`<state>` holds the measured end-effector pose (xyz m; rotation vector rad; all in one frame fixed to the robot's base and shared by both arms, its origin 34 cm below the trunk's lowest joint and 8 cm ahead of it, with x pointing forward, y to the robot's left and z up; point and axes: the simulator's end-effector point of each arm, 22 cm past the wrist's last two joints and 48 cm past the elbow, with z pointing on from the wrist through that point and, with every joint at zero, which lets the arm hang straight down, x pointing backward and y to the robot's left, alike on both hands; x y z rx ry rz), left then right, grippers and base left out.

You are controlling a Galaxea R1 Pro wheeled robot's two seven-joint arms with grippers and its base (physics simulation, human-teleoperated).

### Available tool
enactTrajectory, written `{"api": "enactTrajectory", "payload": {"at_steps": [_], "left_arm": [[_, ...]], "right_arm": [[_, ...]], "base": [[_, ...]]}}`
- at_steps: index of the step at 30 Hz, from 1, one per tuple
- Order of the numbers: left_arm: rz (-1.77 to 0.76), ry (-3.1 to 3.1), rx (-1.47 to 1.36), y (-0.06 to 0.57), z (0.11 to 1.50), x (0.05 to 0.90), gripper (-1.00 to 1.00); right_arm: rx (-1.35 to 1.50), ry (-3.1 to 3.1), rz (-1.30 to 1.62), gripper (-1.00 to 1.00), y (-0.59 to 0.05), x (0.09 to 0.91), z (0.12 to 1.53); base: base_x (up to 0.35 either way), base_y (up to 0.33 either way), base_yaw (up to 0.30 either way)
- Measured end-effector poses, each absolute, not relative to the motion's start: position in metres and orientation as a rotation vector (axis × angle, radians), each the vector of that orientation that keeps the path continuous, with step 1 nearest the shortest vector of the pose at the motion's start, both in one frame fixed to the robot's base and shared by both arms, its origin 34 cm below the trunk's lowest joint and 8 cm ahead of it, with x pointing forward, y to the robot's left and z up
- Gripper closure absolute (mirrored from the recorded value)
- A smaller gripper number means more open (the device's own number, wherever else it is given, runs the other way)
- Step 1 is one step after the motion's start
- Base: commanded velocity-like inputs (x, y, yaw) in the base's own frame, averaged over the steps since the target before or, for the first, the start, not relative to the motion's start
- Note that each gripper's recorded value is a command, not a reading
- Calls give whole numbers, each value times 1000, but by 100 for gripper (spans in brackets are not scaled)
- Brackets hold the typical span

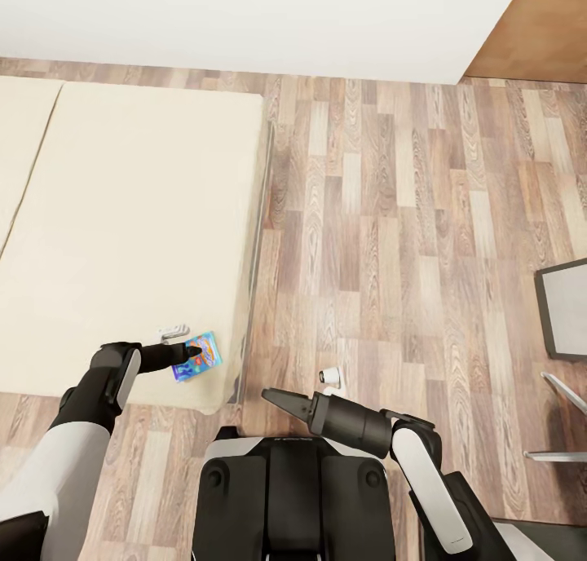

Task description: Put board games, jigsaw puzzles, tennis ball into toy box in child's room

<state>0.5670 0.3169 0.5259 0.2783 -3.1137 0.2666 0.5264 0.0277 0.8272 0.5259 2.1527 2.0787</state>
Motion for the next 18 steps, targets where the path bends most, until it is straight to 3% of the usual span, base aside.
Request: {"api": "enactTrajectory", "payload": {"at_steps": [10,18], "left_arm": [[267,-3113,279,317,526,567,-100],[269,-3112,279,317,526,567,-100]], "right_arm": [[526,2153,2079,-100,28,526,827],[525,2153,2078,-100,28,526,827]], "base": [[0,-5,0],[0,-128,0]]}}
